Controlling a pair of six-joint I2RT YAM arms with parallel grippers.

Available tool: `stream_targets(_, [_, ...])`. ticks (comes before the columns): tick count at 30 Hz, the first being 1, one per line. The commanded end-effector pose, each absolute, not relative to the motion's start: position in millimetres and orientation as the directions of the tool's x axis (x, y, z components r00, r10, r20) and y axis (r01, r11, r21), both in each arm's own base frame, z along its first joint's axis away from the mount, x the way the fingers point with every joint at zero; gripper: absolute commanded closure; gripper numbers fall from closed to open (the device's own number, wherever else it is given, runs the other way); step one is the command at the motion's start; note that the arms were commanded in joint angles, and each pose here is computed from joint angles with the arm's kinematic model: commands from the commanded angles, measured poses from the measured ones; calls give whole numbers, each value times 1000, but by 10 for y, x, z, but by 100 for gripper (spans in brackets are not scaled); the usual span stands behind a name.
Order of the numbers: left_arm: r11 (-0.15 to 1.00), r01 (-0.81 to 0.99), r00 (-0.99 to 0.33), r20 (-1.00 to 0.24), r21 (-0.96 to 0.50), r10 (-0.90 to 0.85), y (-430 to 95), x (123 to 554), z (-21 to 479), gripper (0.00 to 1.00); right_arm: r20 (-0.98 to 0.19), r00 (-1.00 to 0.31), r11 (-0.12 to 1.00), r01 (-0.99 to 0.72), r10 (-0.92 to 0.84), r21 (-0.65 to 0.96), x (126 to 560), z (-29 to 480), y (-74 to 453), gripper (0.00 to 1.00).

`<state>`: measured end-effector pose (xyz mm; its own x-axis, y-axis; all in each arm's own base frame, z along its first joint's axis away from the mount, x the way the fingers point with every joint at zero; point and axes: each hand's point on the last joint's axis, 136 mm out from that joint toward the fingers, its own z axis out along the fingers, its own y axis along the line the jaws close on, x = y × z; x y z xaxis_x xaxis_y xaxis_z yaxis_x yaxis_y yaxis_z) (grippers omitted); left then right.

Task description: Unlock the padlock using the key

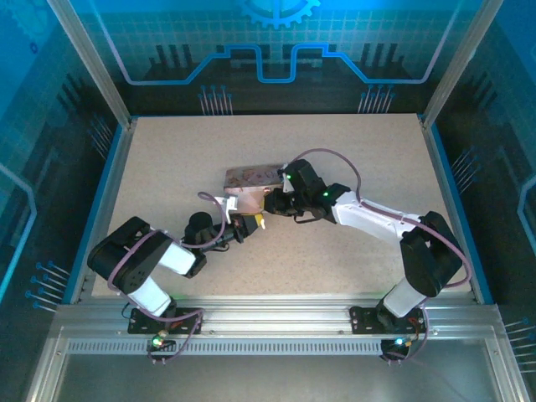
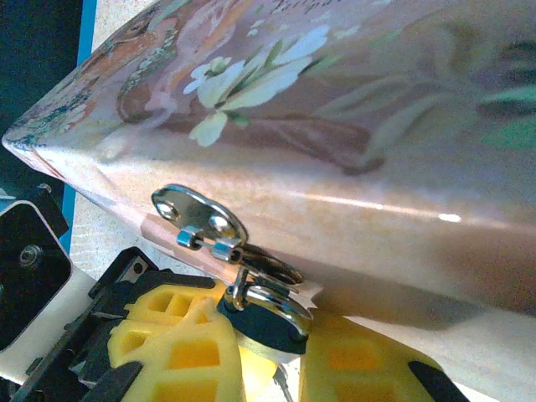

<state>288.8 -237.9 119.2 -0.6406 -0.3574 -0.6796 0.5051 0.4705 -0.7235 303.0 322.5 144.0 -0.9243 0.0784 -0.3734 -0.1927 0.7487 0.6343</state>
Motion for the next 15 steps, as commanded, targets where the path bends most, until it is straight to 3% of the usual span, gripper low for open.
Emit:
stream_targets(1, [390, 606, -545, -719, -693, -430, -2462, 3004, 1746, 100, -370, -929, 698, -266, -1, 665, 2819, 1438, 3457, 100])
stream_targets(15, [445, 641, -474, -779, -625, -411, -2462, 3045, 1763, 100, -368, -930, 704, -265, -6, 658, 2768, 1396, 3428, 100])
